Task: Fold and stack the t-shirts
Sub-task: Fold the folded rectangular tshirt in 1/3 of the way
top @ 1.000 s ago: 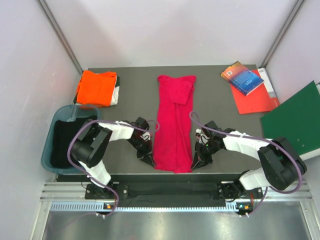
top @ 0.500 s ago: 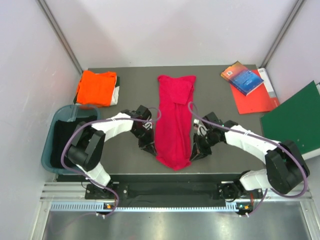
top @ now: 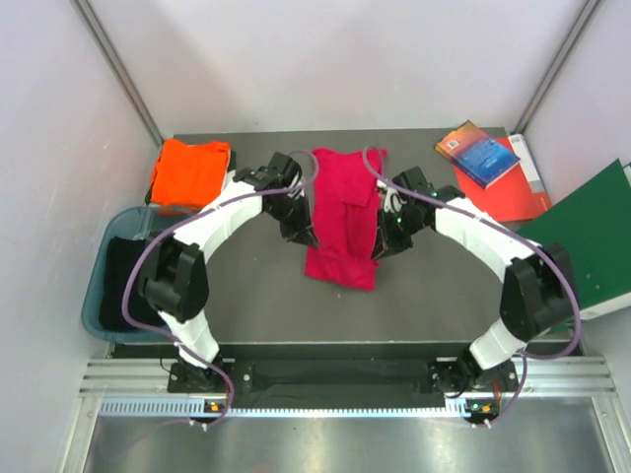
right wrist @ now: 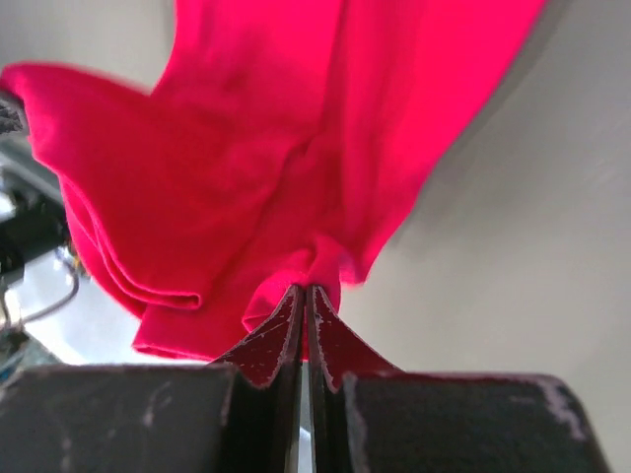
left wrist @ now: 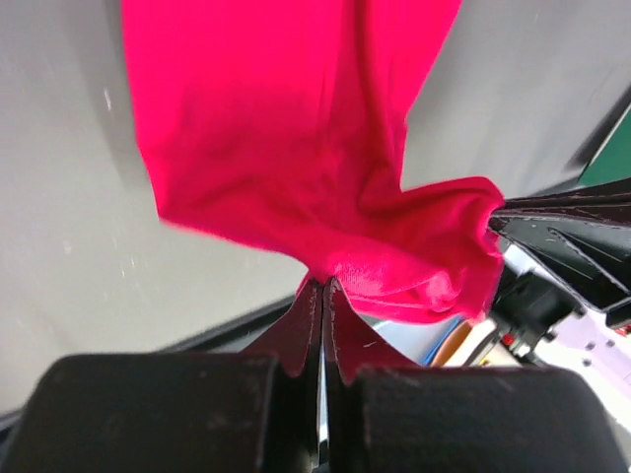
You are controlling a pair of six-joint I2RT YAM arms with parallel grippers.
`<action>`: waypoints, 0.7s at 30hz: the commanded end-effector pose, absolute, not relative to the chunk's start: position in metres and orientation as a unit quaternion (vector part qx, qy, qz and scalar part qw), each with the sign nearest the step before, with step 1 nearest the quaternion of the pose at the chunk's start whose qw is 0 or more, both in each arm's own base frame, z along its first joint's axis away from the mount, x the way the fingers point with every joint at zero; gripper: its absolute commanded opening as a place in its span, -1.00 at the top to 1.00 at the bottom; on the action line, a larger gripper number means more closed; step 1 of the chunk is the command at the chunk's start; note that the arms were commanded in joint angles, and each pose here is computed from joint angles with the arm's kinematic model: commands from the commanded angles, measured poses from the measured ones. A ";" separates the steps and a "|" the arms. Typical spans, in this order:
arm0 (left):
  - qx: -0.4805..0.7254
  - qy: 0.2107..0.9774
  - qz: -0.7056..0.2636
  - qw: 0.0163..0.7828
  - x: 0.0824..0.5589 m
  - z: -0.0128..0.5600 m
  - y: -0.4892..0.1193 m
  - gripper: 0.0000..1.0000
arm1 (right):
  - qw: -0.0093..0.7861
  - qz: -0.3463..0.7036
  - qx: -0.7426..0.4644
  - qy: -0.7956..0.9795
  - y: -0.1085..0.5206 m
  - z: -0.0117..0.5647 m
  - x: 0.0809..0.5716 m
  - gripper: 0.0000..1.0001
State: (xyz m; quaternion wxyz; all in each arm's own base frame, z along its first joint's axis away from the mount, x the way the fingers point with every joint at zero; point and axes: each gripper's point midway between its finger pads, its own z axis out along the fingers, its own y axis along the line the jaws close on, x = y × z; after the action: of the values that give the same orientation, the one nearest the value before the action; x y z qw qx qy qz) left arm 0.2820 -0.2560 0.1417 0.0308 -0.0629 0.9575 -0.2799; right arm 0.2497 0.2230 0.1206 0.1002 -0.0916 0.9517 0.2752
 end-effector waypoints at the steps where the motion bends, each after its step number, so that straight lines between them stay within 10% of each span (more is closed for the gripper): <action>1: -0.072 0.963 -0.257 0.035 0.315 0.135 -0.254 1.00 | 0.155 0.255 -0.107 0.949 0.215 0.132 0.308 1.00; 16: -0.106 0.947 -0.296 0.058 0.428 0.118 -0.257 1.00 | 0.186 0.237 -0.086 0.949 0.212 0.119 0.442 1.00; 17: -0.107 0.945 -0.304 0.050 0.435 0.109 -0.259 0.82 | 0.168 0.218 -0.076 0.958 0.205 0.104 0.445 0.95; 19: -0.110 0.941 -0.314 0.068 0.454 0.118 -0.255 -0.15 | 0.182 0.210 -0.061 0.959 0.198 0.108 0.463 0.78; 21: -0.117 0.943 -0.303 0.076 0.465 0.117 -0.242 -0.97 | 0.202 0.209 -0.048 0.956 0.192 0.111 0.479 0.19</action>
State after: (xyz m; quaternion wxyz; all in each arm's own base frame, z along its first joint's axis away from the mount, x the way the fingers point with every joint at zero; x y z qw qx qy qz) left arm 0.4400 -0.2547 0.0976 0.0523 -0.1122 0.9495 -0.2883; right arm 0.4515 0.2107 0.0991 0.1693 -0.0679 0.9564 0.2280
